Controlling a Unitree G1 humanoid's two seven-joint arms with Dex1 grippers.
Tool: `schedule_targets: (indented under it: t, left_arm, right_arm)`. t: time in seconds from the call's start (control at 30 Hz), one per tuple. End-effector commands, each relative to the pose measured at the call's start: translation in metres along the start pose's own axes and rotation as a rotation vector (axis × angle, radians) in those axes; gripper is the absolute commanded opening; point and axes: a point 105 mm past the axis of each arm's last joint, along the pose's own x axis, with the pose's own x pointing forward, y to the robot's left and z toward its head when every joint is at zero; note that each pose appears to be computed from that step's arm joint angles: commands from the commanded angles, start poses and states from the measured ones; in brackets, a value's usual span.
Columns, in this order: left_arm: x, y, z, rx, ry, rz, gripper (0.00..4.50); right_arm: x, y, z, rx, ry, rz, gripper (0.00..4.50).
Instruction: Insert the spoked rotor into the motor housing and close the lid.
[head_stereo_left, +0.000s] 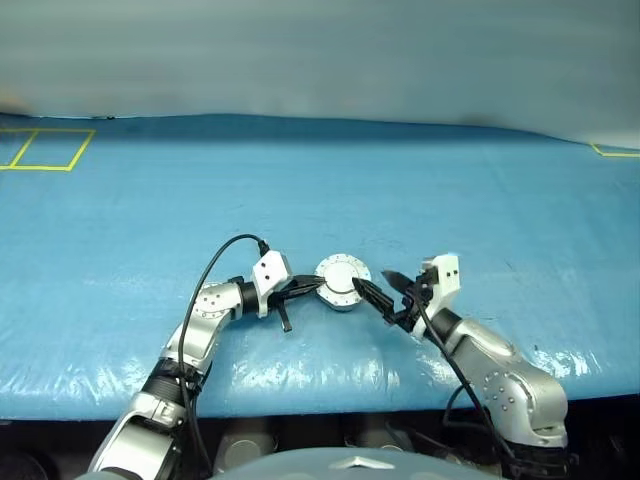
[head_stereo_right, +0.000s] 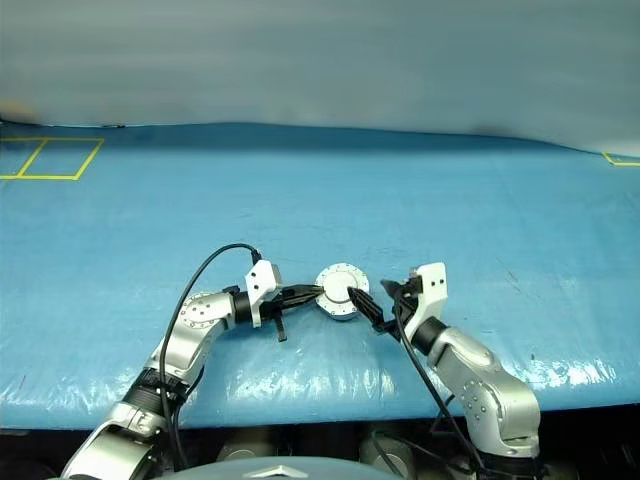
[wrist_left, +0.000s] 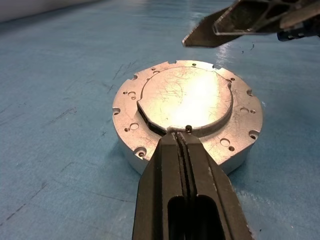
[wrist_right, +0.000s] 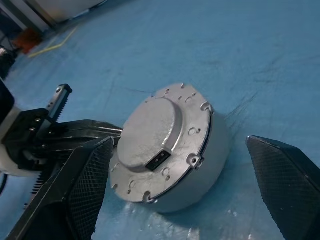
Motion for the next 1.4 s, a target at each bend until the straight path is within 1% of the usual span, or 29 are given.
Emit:
schedule_targets:
  t: [0.03, 0.17, 0.23, 0.4, 0.5, 0.6, 0.67, 0.8, 0.83, 0.9, 1.1, 1.23, 1.27, 1.33, 1.4]
  left_arm:
    - [0.002, -0.01, -0.014, -0.013, 0.063, -0.038, 0.0]
    - [0.002, -0.009, -0.014, -0.011, 0.062, -0.033, 0.0]
    - [0.003, -0.01, -0.014, -0.008, 0.064, -0.035, 0.0]
    - [0.003, -0.011, -0.013, -0.006, 0.067, -0.043, 0.0]
    - [0.003, -0.011, -0.014, -0.003, 0.075, -0.046, 0.0]
    - [0.002, -0.011, -0.015, -0.003, 0.078, -0.044, 0.0]
    - [0.002, -0.012, -0.015, -0.004, 0.078, -0.046, 0.0]
    - [0.003, -0.012, -0.016, -0.004, 0.083, -0.046, 0.0]
    - [0.003, -0.012, -0.016, -0.004, 0.083, -0.045, 0.0]
    - [0.003, -0.012, -0.016, -0.006, 0.082, -0.047, 0.0]
    - [0.002, -0.012, -0.016, -0.01, 0.08, -0.042, 0.0]
    - [0.002, -0.01, -0.008, -0.027, 0.031, -0.022, 0.0]
    - [0.002, -0.008, -0.002, -0.053, -0.012, -0.012, 0.0]
    - [0.001, -0.008, 0.017, -0.17, -0.139, -0.001, 0.0]
    - [-0.004, -0.018, 0.034, -0.244, -0.229, -0.055, 0.0]
  right_arm:
    - [-0.006, 0.002, 0.003, 0.178, -0.069, 0.06, 4.47]
    - [0.0, -0.002, -0.007, 0.348, -0.122, 0.074, 4.47]
    - [0.004, -0.002, -0.012, 0.4, -0.127, 0.082, 4.47]
    - [0.008, -0.013, -0.029, 0.476, -0.11, 0.041, 4.47]
    - [0.01, -0.02, -0.035, 0.517, -0.121, 0.008, 4.47]
    - [0.01, -0.019, -0.033, 0.526, -0.143, 0.022, 3.88]
    - [0.01, -0.016, -0.033, 0.52, -0.14, 0.033, 3.16]
    - [0.012, -0.016, -0.033, 0.526, -0.145, 0.034, 1.91]
    - [0.013, -0.016, -0.034, 0.526, -0.144, 0.036, 1.75]
    - [0.015, -0.014, -0.034, 0.526, -0.142, 0.038, 1.19]
    - [0.017, -0.015, -0.041, 0.534, -0.124, 0.009, 1.16]
    - [0.018, -0.018, -0.049, 0.527, -0.093, -0.028, 1.16]
    - [0.018, -0.02, -0.049, 0.516, -0.095, -0.042, 1.16]
    - [0.019, -0.023, -0.049, 0.518, -0.106, -0.071, 1.16]
    - [0.021, -0.022, -0.046, 0.542, -0.12, -0.073, 1.16]
